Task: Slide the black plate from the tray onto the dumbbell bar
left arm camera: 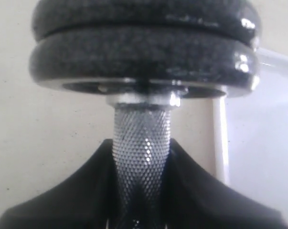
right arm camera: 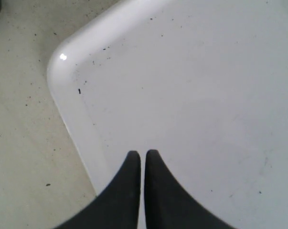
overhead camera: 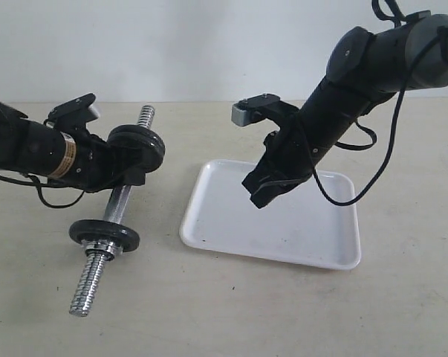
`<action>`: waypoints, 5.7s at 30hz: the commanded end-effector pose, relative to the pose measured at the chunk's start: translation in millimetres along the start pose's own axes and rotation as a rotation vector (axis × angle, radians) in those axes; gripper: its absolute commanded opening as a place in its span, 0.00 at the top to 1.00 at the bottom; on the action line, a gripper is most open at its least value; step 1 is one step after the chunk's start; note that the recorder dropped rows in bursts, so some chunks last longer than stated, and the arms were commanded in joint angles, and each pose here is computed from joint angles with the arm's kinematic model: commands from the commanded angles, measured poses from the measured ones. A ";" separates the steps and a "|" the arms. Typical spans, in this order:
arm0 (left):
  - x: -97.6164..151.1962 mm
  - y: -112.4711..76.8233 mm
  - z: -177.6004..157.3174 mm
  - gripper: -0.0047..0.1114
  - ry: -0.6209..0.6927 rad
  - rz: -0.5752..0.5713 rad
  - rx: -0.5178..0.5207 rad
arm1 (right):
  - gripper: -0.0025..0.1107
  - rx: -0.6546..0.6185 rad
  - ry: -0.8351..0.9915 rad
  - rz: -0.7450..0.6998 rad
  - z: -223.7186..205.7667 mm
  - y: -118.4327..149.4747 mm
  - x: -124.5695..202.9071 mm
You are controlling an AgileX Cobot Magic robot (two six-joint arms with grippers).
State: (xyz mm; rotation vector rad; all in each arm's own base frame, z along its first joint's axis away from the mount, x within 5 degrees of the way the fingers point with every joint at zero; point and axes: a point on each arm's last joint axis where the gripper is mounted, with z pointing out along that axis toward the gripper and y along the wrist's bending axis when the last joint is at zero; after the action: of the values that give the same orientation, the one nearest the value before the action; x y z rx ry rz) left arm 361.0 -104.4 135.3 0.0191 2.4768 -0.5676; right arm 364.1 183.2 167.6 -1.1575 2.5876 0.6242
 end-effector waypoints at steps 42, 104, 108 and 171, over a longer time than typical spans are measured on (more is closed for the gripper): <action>-15.1 -26.2 21.5 0.92 -0.054 -0.057 0.060 | 0.98 0.035 -0.017 -0.008 -5.6 -1.7 -2.6; -18.4 -30.9 20.7 0.63 -0.054 -0.003 0.095 | 0.98 0.029 0.001 -0.002 -5.6 -1.1 -0.9; -18.4 -30.9 20.7 0.63 -0.054 -0.003 0.095 | 0.98 0.029 0.001 -0.002 -5.6 -1.1 -0.9; -41.0 -110.0 -257.8 0.92 -0.576 0.472 0.385 | 0.98 0.311 -0.501 -0.217 -254.8 131.5 23.5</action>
State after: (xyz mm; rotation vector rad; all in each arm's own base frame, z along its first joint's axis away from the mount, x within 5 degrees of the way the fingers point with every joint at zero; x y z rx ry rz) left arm 262.6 -101.0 368.5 0.4552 1.7942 -0.7438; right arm 269.2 138.6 388.7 -1.0268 2.1034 0.4079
